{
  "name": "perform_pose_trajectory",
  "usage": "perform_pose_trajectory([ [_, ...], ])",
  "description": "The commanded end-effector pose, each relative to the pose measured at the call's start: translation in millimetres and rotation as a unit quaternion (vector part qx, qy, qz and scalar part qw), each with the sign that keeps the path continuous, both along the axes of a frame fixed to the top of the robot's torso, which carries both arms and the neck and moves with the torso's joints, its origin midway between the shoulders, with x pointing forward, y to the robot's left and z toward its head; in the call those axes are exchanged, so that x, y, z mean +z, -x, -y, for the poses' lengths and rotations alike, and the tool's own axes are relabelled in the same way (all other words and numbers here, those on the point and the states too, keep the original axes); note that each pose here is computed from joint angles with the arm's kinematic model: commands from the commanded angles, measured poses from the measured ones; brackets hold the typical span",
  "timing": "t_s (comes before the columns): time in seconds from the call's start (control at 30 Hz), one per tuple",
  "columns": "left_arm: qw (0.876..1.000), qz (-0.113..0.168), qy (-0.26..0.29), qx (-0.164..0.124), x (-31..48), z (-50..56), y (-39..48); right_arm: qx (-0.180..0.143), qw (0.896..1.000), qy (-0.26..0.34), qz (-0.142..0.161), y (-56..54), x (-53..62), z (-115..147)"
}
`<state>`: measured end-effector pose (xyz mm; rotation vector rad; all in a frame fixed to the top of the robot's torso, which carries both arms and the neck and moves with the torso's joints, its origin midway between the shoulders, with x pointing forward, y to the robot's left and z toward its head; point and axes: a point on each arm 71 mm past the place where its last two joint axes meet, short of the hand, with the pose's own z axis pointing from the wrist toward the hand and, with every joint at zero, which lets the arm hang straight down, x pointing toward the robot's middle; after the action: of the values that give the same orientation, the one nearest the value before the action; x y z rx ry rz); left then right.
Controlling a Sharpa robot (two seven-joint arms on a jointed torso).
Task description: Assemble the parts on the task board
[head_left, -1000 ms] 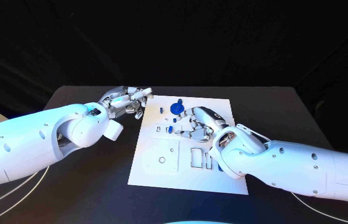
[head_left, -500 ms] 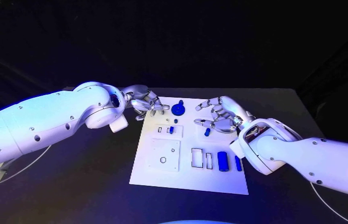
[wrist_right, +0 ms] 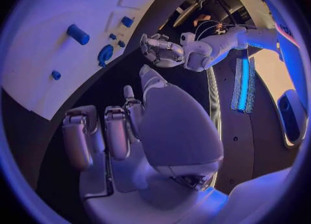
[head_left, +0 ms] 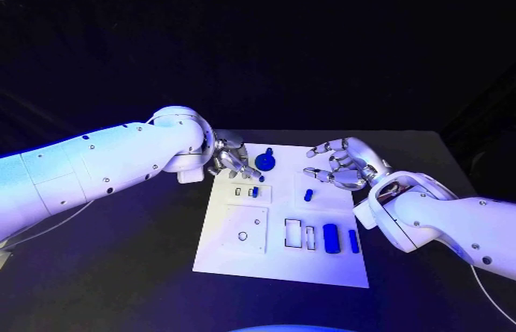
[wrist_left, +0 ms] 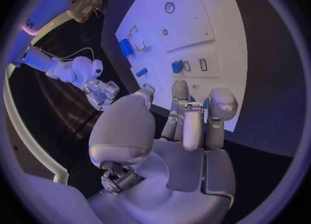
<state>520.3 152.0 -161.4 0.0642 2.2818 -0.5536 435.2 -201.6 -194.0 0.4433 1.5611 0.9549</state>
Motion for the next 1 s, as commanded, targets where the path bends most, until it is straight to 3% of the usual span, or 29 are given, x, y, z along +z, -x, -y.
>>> perform_pose_trajectory([
  [0.03,0.998,-0.007,-0.066,-0.012,-4.5,1.6,-2.7,0.005,1.0,-0.007,-0.002,-1.1,0.7,0],
  [0.43,0.995,-0.028,-0.096,-0.028,-16.2,19.7,-10.4,-0.019,0.999,-0.03,0.005,-10.6,4.6,10],
  [0.73,0.993,-0.048,-0.098,-0.039,-21.1,28.8,-10.8,-0.051,0.995,-0.079,-0.01,-17.6,5.8,16],
  [1.0,0.992,-0.064,-0.093,-0.049,-23.4,34.9,-9.3,-0.06,0.993,-0.099,-0.023,-21.6,5.7,18],
])
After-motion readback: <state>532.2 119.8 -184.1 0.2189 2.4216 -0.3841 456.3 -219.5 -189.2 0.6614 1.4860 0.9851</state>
